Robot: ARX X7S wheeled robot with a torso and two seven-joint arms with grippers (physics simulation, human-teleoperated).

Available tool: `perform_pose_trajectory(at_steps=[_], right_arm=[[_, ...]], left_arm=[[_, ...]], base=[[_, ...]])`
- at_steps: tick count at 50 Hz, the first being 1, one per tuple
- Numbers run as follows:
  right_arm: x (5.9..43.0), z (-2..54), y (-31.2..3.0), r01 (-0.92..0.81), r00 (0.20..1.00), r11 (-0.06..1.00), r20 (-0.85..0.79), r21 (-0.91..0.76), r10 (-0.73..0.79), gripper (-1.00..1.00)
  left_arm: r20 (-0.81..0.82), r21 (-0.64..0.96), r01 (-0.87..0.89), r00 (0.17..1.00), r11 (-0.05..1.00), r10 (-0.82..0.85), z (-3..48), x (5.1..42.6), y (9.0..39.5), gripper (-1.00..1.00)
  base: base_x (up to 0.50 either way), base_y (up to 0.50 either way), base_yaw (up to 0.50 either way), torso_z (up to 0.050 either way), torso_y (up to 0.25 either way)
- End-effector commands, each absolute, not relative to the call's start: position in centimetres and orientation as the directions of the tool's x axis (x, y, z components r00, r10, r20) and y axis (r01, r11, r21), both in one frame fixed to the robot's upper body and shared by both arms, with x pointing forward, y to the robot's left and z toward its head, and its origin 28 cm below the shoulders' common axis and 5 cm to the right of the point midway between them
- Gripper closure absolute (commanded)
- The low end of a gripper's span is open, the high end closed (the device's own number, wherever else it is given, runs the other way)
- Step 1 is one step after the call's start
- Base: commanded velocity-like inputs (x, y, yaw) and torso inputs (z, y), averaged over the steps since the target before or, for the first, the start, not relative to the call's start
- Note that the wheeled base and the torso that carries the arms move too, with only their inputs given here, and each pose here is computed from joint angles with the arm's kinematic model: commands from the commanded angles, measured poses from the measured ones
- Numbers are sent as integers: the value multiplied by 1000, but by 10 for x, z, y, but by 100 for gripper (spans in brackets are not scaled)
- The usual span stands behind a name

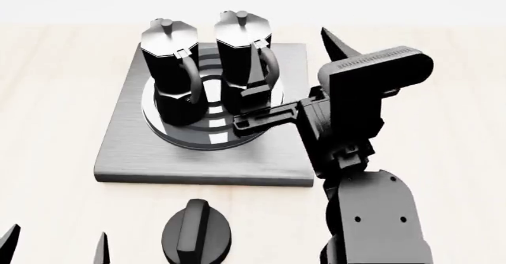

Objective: Put both moka pots on the stove.

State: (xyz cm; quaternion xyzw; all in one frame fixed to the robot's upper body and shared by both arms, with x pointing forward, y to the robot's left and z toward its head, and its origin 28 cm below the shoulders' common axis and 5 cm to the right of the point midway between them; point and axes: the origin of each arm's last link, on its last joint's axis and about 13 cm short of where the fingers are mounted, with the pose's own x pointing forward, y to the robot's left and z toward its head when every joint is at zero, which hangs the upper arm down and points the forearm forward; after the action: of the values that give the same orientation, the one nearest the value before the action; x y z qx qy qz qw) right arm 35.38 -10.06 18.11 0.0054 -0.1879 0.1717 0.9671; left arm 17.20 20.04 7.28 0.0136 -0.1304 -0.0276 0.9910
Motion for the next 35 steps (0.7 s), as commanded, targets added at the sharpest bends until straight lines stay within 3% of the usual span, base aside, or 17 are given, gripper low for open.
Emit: perform_pose_trajectory(at_steps=[1, 18, 35], right_arm=[[273, 170, -93, -107, 872, 984, 461, -143, 162, -100], [197, 134, -89, -132, 880, 988, 449, -84, 156, -100], [179, 95, -90, -138, 911, 988, 382, -75, 156, -100]], left_arm=[[262, 33, 61, 963, 998, -68, 74, 170, 199, -100], [275, 26, 65, 959, 998, -70, 76, 168, 197, -100], [284, 28, 61, 957, 998, -67, 75, 167, 196, -100]], base=[[0, 0, 0, 0, 0], [0, 0, 0, 0, 0], [0, 0, 0, 0, 0]])
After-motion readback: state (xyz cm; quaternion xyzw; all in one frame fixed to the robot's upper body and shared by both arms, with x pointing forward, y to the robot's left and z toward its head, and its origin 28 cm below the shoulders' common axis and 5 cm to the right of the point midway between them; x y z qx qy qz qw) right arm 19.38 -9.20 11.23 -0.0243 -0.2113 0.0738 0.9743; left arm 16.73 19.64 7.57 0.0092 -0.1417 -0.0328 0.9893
